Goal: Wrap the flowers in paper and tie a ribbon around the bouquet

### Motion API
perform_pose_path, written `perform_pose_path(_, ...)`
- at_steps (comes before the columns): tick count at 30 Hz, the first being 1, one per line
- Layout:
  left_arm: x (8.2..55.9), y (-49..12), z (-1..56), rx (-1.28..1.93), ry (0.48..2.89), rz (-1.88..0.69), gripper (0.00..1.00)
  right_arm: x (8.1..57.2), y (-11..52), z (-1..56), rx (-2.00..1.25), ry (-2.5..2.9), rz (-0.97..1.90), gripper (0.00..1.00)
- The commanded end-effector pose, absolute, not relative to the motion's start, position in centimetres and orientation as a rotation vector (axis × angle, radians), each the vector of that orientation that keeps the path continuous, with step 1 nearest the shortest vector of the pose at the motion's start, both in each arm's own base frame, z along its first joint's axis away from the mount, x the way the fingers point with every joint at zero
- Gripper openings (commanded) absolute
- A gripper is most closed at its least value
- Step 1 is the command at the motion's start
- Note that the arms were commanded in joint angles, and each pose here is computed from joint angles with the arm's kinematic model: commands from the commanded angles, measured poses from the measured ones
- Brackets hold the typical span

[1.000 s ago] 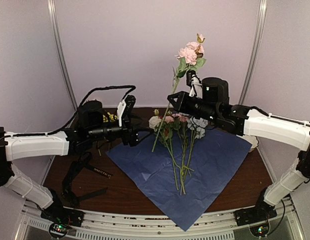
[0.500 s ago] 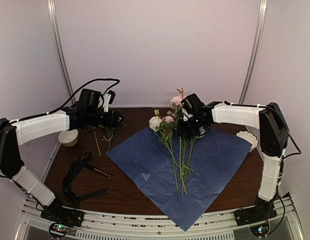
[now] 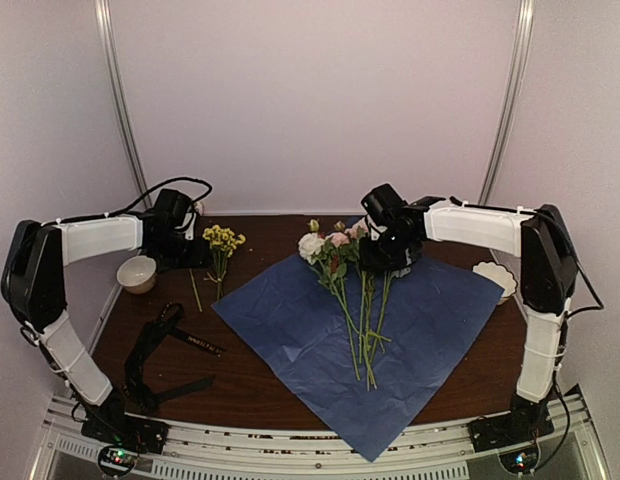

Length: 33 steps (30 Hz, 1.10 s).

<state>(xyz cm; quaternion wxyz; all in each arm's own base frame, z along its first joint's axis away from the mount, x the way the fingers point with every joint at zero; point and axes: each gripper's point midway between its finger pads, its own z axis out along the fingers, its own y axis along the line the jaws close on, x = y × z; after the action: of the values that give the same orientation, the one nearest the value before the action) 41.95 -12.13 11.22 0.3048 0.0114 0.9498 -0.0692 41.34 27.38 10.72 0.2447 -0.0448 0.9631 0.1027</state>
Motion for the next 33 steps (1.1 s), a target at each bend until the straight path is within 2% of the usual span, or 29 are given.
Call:
perform_pose_path(1,43.1,-9.1,9.1,-0.126,2.570,-0.190,0.61,40.5,25.6,16.4,-0.115,2.512,0.285,0.42)
perform_pose_path(9,45.2,-8.7,5.5,-0.173,2.674,-0.226,0.60,37.5,24.8,17.6,-0.157,2.485,0.323,0.43)
perform_pose_path(14,45.9,-7.6,3.0,-0.230,2.732,-0.151,0.58,36.4,24.3,17.1,-0.176,2.497,0.320,0.43)
perform_pose_path(19,44.6,-7.9,0.8,-0.302,2.779,-0.193,0.47,36.0,24.0,17.2,-0.180,2.496,0.320,0.43)
perform_pose_path(23,43.1,-7.7,-0.6,-0.332,2.808,-0.192,0.33,36.1,24.1,17.9,-0.189,2.476,0.327,0.43)
perform_pose_path(27,42.9,-7.5,-0.6,-0.356,2.794,-0.182,0.11,36.2,24.2,18.7,-0.207,2.456,0.328,0.43)
perform_pose_path(28,43.0,-7.4,-0.6,-0.362,2.790,-0.176,0.02,36.3,24.1,18.9,-0.209,2.450,0.328,0.43)
perform_pose_path(33,42.4,-7.0,-0.6,-0.418,2.769,-0.190,0.00,36.1,23.8,20.2,-0.209,2.415,0.330,0.43)
